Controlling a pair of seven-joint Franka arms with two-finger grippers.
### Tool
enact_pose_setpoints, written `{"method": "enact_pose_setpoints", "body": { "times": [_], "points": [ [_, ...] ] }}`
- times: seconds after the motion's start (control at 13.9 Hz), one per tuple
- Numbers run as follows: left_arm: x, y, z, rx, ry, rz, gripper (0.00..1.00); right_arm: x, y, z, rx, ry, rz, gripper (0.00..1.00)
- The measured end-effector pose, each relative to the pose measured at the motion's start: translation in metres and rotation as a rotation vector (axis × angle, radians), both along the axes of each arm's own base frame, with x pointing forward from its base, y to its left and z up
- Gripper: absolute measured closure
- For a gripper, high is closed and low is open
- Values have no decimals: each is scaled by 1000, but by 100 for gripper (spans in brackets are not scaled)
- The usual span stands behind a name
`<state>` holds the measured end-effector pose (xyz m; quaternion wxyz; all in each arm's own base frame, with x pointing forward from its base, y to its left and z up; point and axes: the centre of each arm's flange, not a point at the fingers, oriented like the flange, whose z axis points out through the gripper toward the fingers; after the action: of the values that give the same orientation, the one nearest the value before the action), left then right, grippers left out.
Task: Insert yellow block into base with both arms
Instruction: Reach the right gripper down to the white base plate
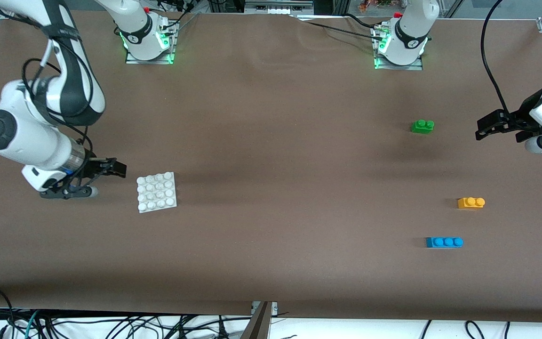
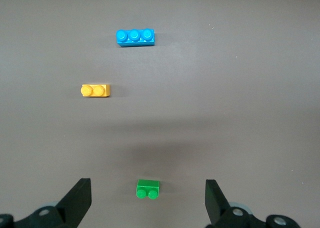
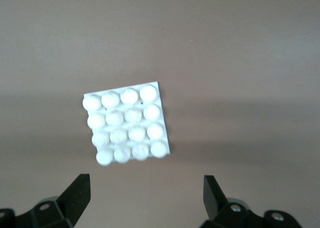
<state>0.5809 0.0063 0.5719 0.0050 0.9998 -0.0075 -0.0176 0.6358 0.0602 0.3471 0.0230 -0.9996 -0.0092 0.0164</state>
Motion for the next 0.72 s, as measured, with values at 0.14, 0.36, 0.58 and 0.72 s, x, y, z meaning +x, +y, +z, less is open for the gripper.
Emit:
{"method": "enact_pose_setpoints", "body": {
  "times": [0.14, 0.36, 0.58, 0.72],
  "points": [
    [0, 0, 0, 0, 0, 0, 0, 5, 1, -38, 15, -32, -17, 0],
    [0, 0, 0, 0, 0, 0, 0, 0, 6, -89, 17, -108, -21, 0],
    [0, 0, 0, 0, 0, 0, 0, -11, 8, -121, 15, -137, -25, 0],
    [0, 0, 0, 0, 1, 0, 0, -12, 7, -128, 31, -135, -50, 0]
  ]
}}
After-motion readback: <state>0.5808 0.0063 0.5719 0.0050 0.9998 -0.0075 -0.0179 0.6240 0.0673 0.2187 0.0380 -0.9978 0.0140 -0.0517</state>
